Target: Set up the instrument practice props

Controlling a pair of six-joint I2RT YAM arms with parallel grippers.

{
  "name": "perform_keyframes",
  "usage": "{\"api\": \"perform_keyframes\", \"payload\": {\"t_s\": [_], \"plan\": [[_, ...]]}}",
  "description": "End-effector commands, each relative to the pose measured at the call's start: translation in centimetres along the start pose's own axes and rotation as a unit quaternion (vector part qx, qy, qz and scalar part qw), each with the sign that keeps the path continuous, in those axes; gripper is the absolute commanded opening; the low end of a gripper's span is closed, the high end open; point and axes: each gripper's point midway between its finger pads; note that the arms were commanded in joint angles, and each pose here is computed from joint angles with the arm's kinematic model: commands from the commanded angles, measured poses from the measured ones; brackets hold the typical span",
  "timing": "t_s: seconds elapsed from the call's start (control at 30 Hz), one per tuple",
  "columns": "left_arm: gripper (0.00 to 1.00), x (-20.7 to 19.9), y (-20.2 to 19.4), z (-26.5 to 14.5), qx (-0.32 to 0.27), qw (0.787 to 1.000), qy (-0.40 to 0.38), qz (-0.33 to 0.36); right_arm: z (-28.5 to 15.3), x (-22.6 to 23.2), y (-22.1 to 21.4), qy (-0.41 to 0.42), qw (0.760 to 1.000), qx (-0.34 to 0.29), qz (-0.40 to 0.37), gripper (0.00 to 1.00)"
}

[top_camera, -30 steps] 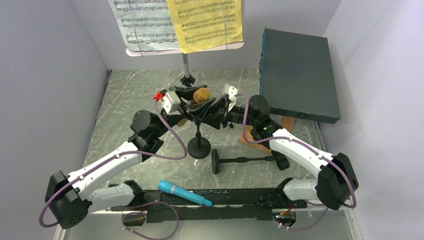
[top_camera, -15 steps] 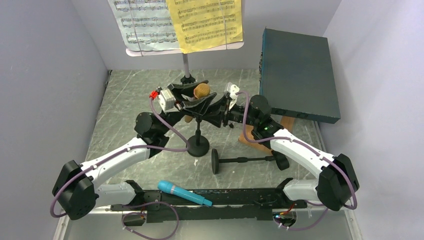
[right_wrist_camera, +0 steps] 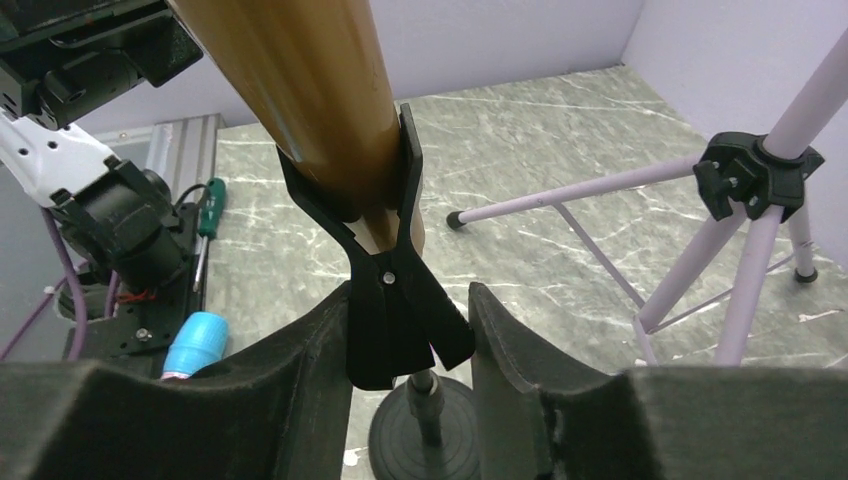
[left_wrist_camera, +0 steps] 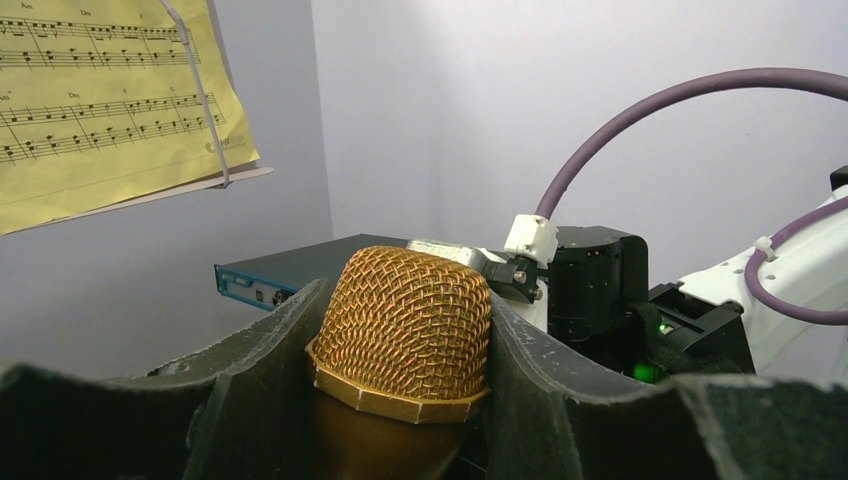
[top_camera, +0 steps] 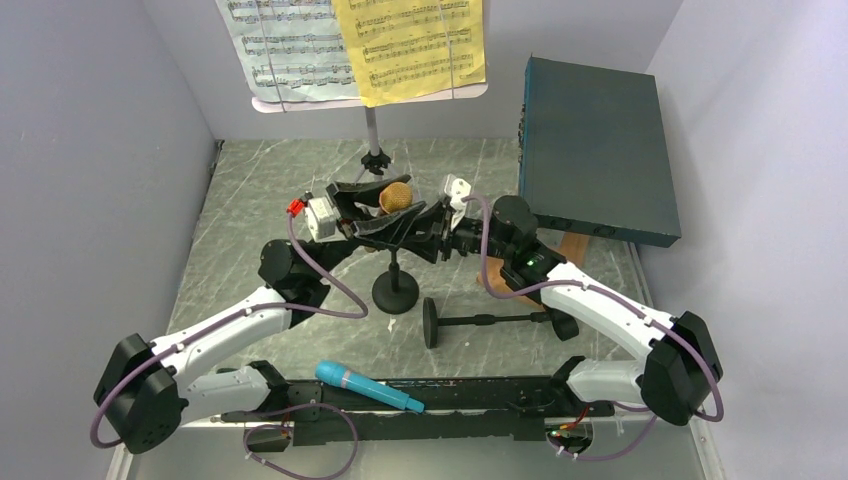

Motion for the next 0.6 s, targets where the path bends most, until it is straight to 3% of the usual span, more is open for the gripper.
{"api": "perform_keyframes", "payload": {"t_s": [0.0, 0.2, 0.27, 0.33, 0.4, 0.5, 0.57], "plan": [[0.0, 0.4, -6.4, -2.6, 0.118, 0.991, 0.022, -0.051, -0.3, 0.2, 5.8, 0.006, 0.997, -0.066, -0.043, 0.5], [0.0, 0.7, -5.5, -3.3, 0.12, 0.992, 0.039, -0.025, -0.7, 0.2, 5.2, -0.004, 0.998, -0.054, -0.035, 0.92], [0.0, 0.7, -5.3, -3.3, 0.12, 0.992, 0.039, -0.022, -0.8, 0.4, 5.0, -0.003, 0.998, -0.05, -0.028, 0.99], [0.0, 0.7, -5.3, -3.3, 0.119, 0.992, 0.041, -0.025, -0.9, 0.5, 4.9, -0.002, 0.999, -0.045, -0.018, 1.0], [0.13, 0.9, -5.3, -3.2, 0.118, 0.991, 0.05, -0.032, -0.9, 0.5, 4.8, -0.003, 0.999, -0.04, -0.008, 1.0], [0.46, 1.5, -5.1, -3.1, 0.116, 0.989, 0.073, -0.048, -1.0, 0.2, 4.9, -0.014, 0.999, -0.039, 0.0, 1.0], [0.58, 1.8, -5.1, -3.1, 0.12, 0.987, 0.089, -0.058, -0.9, 0.0, 5.1, -0.018, 0.999, -0.035, 0.004, 1.0]]}}
Point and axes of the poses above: each gripper's point midway between its finger pads, its own z axis out along the fingers, its own x axis along the line the jaws close on, y = z × x, and after that the axes turned 15 degrees about -z, right-handed
